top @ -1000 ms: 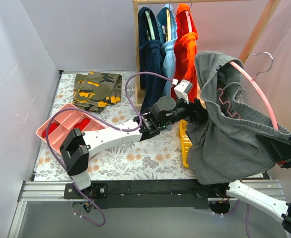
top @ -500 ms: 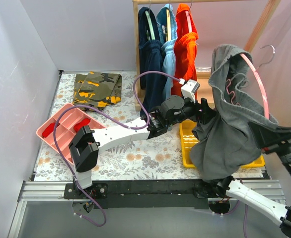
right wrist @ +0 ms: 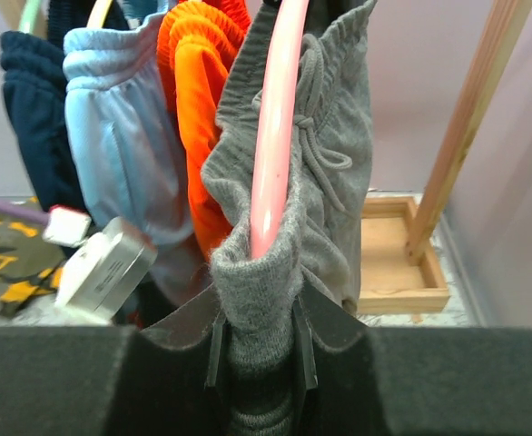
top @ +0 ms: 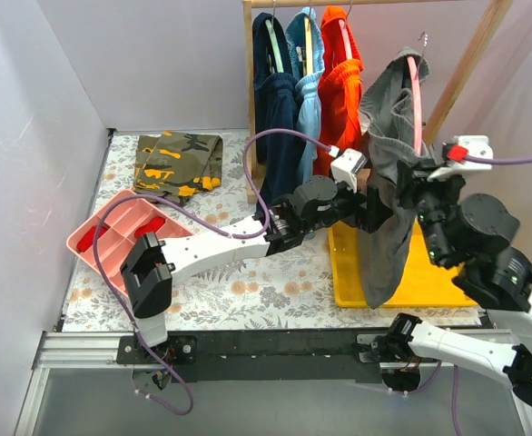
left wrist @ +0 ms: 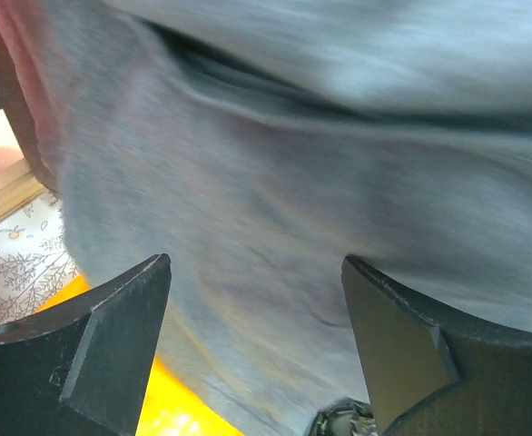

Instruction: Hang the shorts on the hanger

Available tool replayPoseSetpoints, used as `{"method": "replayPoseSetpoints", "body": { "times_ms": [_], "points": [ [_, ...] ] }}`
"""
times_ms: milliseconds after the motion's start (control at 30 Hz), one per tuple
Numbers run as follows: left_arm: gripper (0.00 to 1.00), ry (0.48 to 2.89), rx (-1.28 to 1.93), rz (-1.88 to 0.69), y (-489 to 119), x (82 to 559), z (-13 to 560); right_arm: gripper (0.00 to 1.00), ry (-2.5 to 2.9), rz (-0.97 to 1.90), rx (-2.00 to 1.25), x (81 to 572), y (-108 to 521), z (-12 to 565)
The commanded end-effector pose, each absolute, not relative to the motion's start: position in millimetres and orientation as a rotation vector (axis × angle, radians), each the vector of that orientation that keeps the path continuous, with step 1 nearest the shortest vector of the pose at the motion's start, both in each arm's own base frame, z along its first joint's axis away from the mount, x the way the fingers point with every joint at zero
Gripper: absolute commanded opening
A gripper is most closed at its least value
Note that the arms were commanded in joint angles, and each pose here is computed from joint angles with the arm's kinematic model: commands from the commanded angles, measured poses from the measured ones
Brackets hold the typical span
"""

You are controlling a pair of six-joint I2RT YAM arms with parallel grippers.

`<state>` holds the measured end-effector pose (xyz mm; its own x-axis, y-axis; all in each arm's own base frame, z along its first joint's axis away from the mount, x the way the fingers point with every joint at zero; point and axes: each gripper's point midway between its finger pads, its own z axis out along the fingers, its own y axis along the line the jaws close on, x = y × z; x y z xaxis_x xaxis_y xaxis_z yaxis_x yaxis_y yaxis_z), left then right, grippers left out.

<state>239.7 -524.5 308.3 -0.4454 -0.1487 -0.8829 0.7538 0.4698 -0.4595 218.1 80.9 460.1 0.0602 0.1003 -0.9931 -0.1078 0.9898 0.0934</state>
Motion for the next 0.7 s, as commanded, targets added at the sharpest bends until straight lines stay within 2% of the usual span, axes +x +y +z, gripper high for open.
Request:
{"method": "replayPoseSetpoints", "body": {
  "times_ms": [0,267,433,667],
  "points": [
    [0.76,1.603,0.505,-1.199,-495,222,380,0.01,1.345,0.153,0.17,221,61,520],
    [0.76,1.579,0.525,-1.227,-467,204,401,0.01,1.35,0.069,0.161,245,73,510],
    [0.76,1.551,0.499,-1.222,-438,195,421,0.01,1.395,0.042,0.157,281,65,496],
    [0.77,1.539,0.471,-1.146,-397,190,435,0.01,1.397,0.184,0.133,325,47,499]
  ]
}}
